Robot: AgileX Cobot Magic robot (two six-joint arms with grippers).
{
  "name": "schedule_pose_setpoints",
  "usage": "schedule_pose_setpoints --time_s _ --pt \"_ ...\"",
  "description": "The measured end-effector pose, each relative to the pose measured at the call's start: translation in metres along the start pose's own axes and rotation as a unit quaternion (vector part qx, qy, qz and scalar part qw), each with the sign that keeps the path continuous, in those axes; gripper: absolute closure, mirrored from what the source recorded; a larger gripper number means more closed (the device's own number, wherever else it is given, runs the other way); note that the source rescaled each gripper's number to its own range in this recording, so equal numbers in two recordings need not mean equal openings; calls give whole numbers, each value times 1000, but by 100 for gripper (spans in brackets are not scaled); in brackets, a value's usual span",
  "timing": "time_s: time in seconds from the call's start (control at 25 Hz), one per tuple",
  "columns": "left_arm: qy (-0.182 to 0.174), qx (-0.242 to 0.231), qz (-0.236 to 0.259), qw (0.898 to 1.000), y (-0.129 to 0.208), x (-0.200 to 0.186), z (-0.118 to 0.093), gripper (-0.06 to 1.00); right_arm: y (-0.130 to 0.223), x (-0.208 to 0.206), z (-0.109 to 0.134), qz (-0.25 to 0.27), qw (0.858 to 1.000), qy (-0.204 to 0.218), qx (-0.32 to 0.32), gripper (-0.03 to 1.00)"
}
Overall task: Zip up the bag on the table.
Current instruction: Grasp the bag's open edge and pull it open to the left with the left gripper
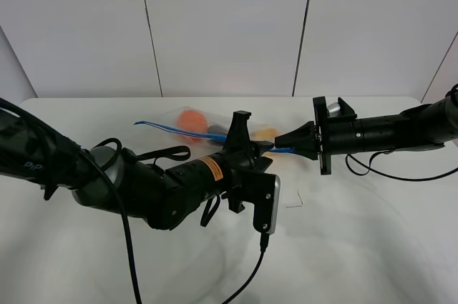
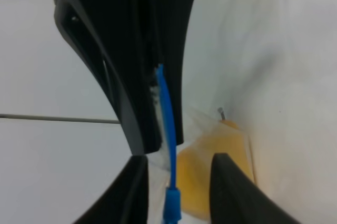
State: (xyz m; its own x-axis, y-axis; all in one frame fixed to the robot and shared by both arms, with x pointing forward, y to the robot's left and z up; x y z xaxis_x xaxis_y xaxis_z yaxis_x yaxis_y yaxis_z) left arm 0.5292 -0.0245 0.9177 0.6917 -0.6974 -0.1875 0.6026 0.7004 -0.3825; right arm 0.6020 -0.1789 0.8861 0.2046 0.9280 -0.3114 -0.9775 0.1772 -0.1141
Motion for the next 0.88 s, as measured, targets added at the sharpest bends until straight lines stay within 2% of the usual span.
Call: schedule_pose_setpoints --time_s 0.24,0.48,0.64,0.88 --pt "0 -2 3 1000 1 0 0 70 0 0 0 0 1000 0 0 97" --pt "-1 -3 3 1000 1 0 0 73 0 0 0 0 1000 0 0 97" --pt "-2 -5 5 1000 1 0 1 94 0 0 0 0 1000 0 0 97" --pt "-2 -6 6 1000 2 0 1 94 0 0 0 0 1000 0 0 97"
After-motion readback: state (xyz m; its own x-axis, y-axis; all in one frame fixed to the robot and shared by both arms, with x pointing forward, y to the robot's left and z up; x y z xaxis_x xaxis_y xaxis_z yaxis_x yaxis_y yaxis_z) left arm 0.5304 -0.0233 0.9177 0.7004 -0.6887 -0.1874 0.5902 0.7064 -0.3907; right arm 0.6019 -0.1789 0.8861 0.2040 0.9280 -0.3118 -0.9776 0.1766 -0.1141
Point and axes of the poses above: a point on each arm's last joint axis where the gripper is mounted, x pointing out along that axis toward the gripper, z along the wrist's bending axis when the last joint is at zero, y = z × x, the point moved 5 cm from there along x, pointing out along that axis toward the gripper, and after that the axes turned 9 degrees about -x, right-handed, at the moved point
